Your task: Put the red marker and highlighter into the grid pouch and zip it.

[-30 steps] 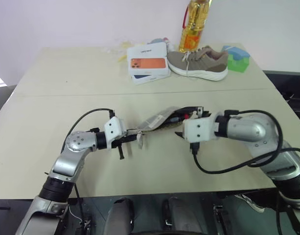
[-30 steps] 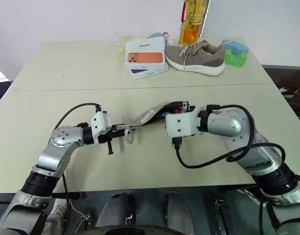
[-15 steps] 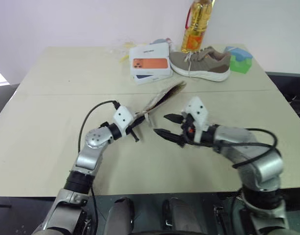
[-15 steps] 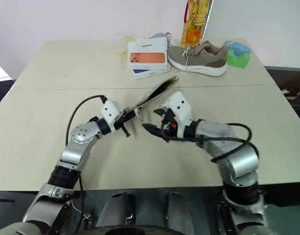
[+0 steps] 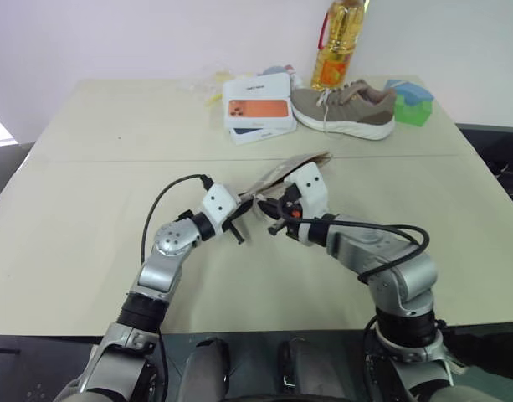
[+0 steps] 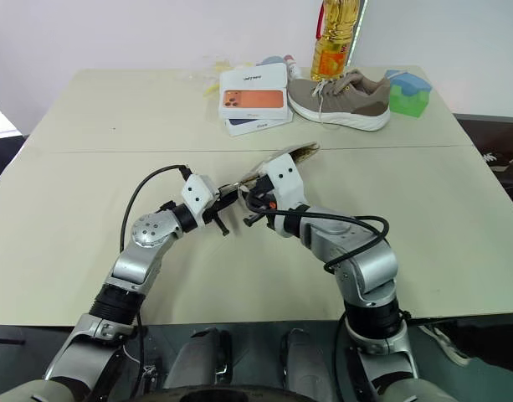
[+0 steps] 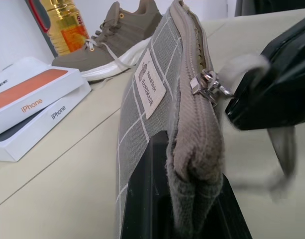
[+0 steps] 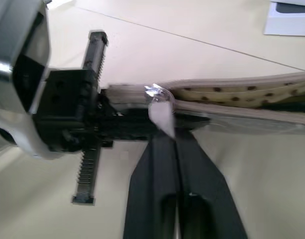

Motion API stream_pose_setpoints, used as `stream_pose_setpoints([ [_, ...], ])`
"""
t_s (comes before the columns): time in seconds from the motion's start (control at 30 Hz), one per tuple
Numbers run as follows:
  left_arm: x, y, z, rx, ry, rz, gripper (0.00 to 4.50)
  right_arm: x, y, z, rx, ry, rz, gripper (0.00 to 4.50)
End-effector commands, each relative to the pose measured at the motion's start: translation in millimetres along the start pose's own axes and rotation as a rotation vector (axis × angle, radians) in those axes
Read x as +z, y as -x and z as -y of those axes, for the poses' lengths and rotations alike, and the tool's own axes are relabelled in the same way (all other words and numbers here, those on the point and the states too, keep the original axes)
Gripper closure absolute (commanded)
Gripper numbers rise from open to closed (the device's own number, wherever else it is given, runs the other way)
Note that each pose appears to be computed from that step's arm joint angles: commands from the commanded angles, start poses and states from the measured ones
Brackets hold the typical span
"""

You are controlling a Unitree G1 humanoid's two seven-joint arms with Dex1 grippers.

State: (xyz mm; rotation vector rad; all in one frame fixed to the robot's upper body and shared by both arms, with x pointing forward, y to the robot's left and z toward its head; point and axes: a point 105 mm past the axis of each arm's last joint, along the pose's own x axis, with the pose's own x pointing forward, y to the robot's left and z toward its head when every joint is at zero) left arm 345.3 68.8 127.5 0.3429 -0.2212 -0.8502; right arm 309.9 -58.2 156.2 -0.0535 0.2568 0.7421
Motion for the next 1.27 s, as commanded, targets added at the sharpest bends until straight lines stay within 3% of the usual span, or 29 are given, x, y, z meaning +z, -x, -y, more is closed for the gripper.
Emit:
stream_pose_setpoints([
  [0.03, 3.8, 6.6, -13.8, 0.024, -0.046, 0.006, 4.5, 21.7, 22.2, 40.5, -0.153, 0.081, 0.06, 4.47],
  [0.33, -11.8, 32.2, -14.0, -0.031, -0.083, -0.061, 4.5, 54.0, 84.5, 140.3, -0.577, 0.235, 0.067, 4.47],
  [0.37, -12.9, 33.8, -12.8, -0.036, -0.083, -0.065, 4.5, 54.6, 88.6, 144.8, -0.594, 0.243, 0.063, 4.47],
  [0.47, -17.9, 42.5, -7.1, -0.061, -0.004, -0.073, 4.5, 32.9, 87.8, 124.7, -0.411, 0.249, -0.037, 4.47],
  [0.6, -23.7, 53.8, -6.3, -0.045, 0.076, -0.111, 3.04, 7.4, 90.1, 99.6, -0.227, 0.206, -0.107, 3.11],
  [0.73, -32.4, 76.3, -13.7, 0.042, 0.112, -0.16, 1.06, -17.9, 100.2, 93.5, -0.153, 0.218, -0.149, 0.98],
  [0.8, -39.5, 91.1, -20.0, 0.109, 0.143, -0.187, 1.05, -26.8, 106.8, 96.3, -0.148, 0.212, -0.148, 0.05],
  [1.03, -61.9, 143.2, -51.5, 0.401, 0.23, -0.293, 1.05, -26.2, 127.3, 114.4, -0.226, 0.176, 0.029, 0.05],
  [1.27, -62.7, 159.3, -61.3, 0.492, 0.252, -0.294, 1.05, -42.2, 134.8, 123.5, -0.238, 0.118, 0.029, 0.05],
])
